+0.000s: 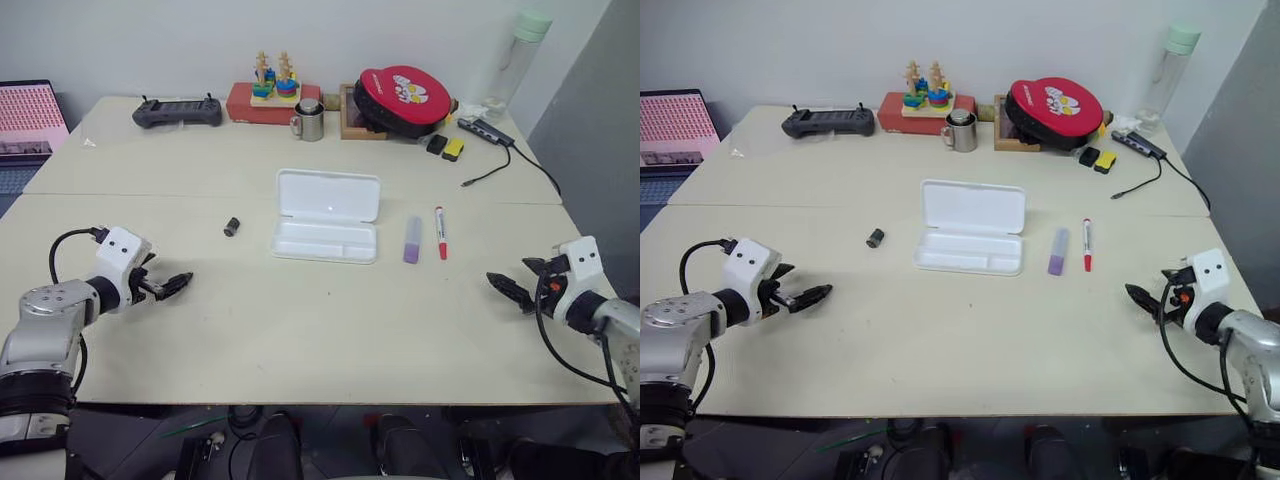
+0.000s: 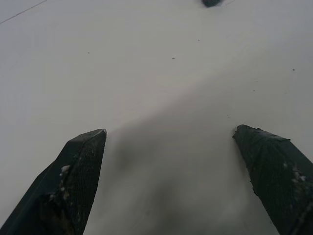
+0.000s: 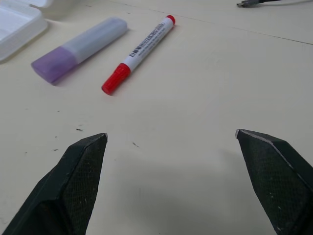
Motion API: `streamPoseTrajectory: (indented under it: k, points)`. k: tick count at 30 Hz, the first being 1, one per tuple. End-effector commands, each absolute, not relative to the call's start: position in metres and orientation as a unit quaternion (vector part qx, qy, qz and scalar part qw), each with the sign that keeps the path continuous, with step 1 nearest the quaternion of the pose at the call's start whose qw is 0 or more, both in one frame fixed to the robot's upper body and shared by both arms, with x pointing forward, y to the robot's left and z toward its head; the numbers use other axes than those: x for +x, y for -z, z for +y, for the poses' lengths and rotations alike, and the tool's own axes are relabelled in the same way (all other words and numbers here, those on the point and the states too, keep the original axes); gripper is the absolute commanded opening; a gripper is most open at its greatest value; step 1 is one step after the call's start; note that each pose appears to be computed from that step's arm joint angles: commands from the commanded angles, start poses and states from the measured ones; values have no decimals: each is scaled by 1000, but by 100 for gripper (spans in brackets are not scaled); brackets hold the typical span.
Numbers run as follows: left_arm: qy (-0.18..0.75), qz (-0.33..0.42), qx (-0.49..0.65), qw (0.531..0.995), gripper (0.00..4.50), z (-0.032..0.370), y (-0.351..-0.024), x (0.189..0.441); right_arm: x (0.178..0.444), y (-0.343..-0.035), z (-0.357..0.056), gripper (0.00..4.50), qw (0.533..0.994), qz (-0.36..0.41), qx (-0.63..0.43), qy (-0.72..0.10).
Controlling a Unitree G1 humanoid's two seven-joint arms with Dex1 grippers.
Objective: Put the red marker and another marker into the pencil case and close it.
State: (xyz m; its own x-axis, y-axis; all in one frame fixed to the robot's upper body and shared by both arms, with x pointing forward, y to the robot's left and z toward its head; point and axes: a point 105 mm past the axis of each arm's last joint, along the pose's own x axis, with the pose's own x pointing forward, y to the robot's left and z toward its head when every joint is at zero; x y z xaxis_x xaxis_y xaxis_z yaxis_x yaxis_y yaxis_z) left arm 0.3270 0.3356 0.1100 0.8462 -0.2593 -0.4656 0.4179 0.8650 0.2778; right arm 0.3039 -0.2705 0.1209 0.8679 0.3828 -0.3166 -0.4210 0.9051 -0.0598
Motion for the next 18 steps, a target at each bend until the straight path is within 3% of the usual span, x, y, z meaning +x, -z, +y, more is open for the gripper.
streamPoseTrajectory:
  k: [1, 18]
  points:
    - [192, 187, 200, 942, 450, 334, -130, 327, 304, -133, -264, 442, 962, 134, -66, -227]
    - [194, 185, 201, 942, 450, 324, -125, 332, 302, -123, -264, 442, 964, 145, -49, -216]
